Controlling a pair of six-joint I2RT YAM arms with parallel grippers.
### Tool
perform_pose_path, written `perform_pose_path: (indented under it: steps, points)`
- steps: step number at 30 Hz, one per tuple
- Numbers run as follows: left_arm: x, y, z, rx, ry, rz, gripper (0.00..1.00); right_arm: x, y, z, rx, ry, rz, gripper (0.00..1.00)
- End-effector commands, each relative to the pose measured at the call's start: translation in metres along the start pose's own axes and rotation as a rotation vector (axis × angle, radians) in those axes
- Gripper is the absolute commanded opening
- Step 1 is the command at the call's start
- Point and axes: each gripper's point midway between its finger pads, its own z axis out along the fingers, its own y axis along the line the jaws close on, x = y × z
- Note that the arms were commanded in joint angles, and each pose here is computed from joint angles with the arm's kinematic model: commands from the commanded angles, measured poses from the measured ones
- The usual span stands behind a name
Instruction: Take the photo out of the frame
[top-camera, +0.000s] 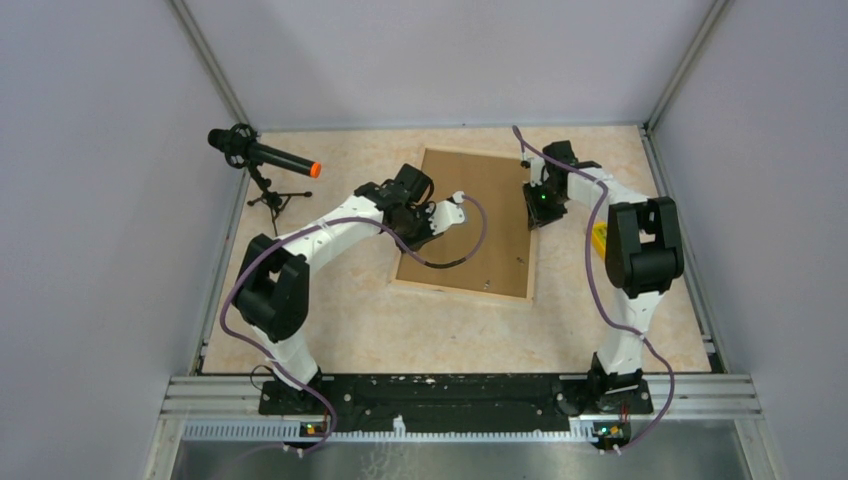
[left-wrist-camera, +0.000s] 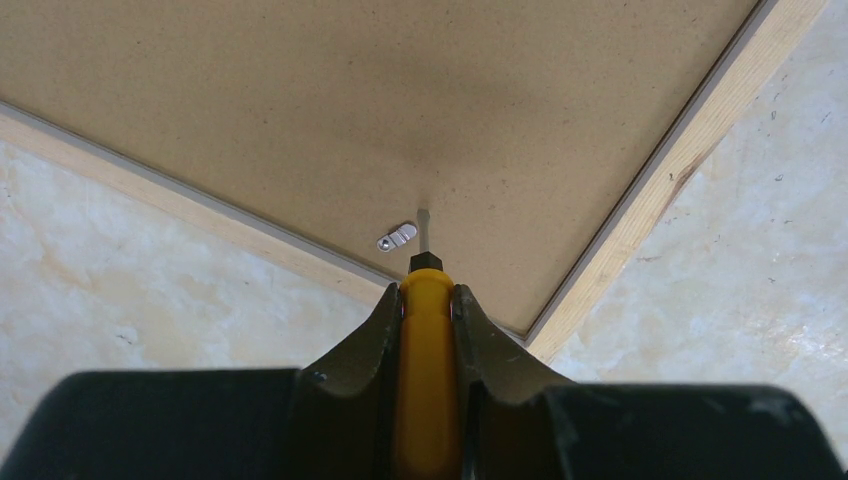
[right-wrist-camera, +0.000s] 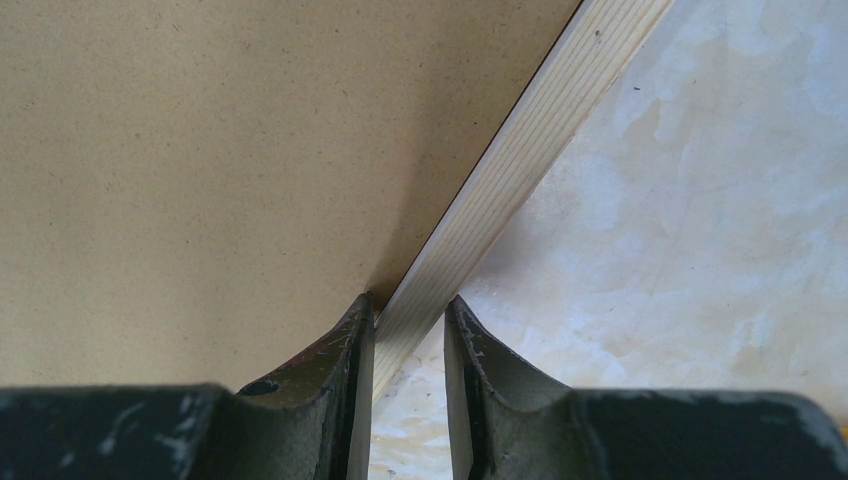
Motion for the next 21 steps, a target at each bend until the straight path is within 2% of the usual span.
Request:
perform_pose_path:
  steps: [1, 6, 12, 17, 21]
  points:
    - [-0.019, 0.0, 0.001, 0.012, -0.064, -0.009, 0.0, 0.034, 0.018, 0.012, -0.048, 0.109, -0.056, 0.23]
    - [-0.033, 0.002, -0.019, 0.01, -0.1, -0.013, 0.0, 0.028, 0.019, -0.006, -0.041, 0.095, -0.047, 0.4]
    - [-0.032, 0.012, -0.035, -0.045, -0.109, -0.022, 0.0, 0.04, 0.028, -0.008, -0.074, 0.113, -0.002, 0.44]
    - [-0.034, 0.025, -0.053, -0.073, -0.132, -0.06, 0.0, 0.053, 0.028, 0.004, -0.082, 0.157, 0.003, 0.33]
    - [-0.044, 0.035, -0.077, -0.108, -0.18, -0.076, 0.0, 0.057, 0.022, 0.003, -0.065, 0.177, -0.06, 0.15]
